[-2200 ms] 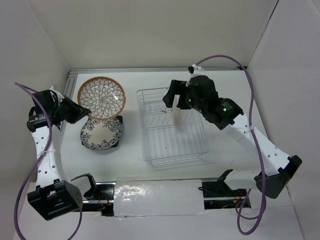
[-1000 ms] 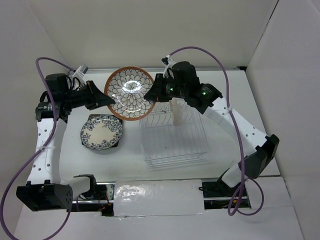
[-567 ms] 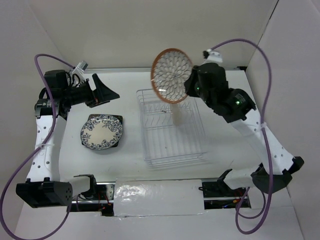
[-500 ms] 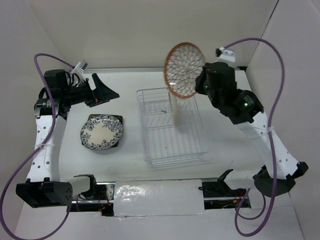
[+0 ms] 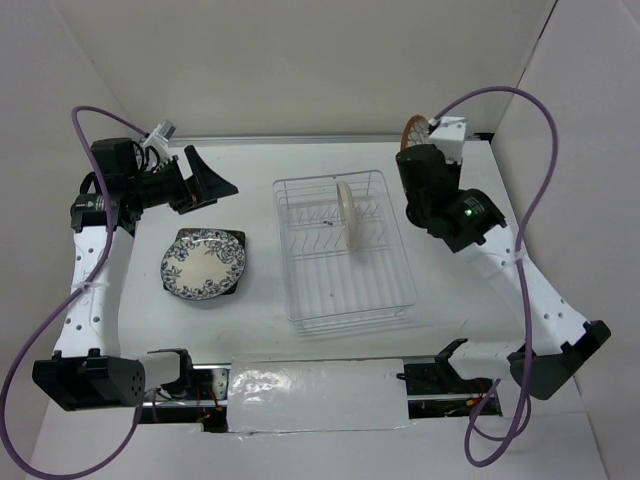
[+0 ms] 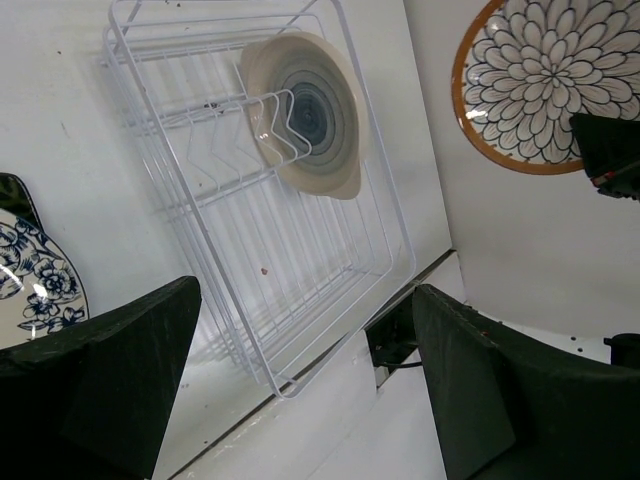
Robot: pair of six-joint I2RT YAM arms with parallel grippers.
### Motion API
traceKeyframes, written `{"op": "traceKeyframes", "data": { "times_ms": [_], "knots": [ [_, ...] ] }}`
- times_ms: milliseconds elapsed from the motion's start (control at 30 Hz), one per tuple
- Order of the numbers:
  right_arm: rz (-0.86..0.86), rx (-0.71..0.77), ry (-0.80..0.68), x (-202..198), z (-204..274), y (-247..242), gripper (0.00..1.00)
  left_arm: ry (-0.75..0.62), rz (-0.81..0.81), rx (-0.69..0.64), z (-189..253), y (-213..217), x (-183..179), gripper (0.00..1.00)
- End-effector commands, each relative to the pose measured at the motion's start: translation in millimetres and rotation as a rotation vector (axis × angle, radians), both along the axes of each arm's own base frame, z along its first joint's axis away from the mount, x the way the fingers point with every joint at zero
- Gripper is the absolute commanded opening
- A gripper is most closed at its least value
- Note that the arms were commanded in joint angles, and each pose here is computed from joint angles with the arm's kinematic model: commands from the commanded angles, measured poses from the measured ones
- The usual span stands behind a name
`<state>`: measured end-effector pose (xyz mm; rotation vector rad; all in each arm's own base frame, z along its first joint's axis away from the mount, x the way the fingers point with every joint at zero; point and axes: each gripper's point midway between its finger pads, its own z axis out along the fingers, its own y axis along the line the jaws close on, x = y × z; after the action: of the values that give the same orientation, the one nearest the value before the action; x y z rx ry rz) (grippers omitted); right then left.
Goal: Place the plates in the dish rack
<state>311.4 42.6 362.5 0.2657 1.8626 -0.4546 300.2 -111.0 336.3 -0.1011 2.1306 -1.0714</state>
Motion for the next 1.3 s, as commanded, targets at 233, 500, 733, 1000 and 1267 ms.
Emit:
{"op": "traceKeyframes", "data": {
  "times_ms": [233,500,733,1000,1267],
  "knots": [
    [0.028,-0.007,-0.093,27,14,32,0.0,-0.038,0.001,0.036,7,3,5,0.99],
    [-0.004,0.04,-0.016,31,-16,50,0.0,-0.033,0.01,0.045,3,4,2,0.99],
    [-0.014,0.038,0.04,34,-43,57,0.0,-0.026,0.019,0.061,-1,6,2,0.99],
    [-0.034,0.031,0.087,35,-68,53,0.0,-0.019,0.018,0.061,-4,6,1,0.99],
    [-0.055,0.013,0.11,38,-78,49,0.0,-0.011,0.018,0.061,-7,6,2,0.99]
  ]
}}
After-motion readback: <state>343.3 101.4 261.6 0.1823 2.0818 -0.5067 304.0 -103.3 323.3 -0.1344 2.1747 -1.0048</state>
